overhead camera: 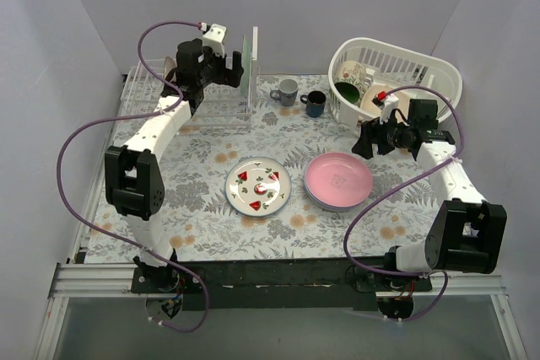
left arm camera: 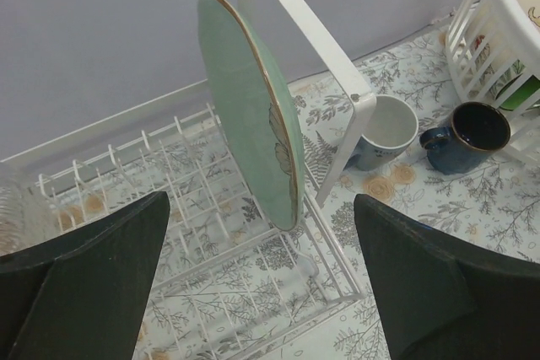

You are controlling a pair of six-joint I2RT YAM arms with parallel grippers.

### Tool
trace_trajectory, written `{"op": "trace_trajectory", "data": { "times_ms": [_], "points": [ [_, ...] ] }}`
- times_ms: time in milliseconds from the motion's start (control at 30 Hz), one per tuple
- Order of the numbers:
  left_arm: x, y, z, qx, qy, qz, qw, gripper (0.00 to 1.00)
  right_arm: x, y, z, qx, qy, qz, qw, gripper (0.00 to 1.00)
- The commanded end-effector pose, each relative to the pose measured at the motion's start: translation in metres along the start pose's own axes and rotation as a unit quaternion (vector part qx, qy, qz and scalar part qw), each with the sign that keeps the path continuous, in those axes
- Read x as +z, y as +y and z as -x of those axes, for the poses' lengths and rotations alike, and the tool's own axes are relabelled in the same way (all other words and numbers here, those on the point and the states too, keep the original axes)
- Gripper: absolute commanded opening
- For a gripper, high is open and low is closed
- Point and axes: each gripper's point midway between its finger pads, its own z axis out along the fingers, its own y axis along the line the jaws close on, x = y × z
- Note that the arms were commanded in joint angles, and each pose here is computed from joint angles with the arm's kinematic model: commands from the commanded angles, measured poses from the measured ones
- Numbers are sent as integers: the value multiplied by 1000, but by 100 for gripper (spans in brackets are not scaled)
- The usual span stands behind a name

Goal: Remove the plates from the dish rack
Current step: Unload the plate from the dish rack.

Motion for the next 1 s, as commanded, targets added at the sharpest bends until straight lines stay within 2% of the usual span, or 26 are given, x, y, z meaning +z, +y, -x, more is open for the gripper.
{"op": "trace_trajectory", "data": {
  "times_ms": [0,967],
  "points": [
    [-2,-4,43,-6,-50,-30,998,90,-3,0,13,-27,-27,-6,999,84],
    [68,5,-21,-28,1,-43,999,90,-3,2,10,-27,-27,-3,999,83]
  ]
}}
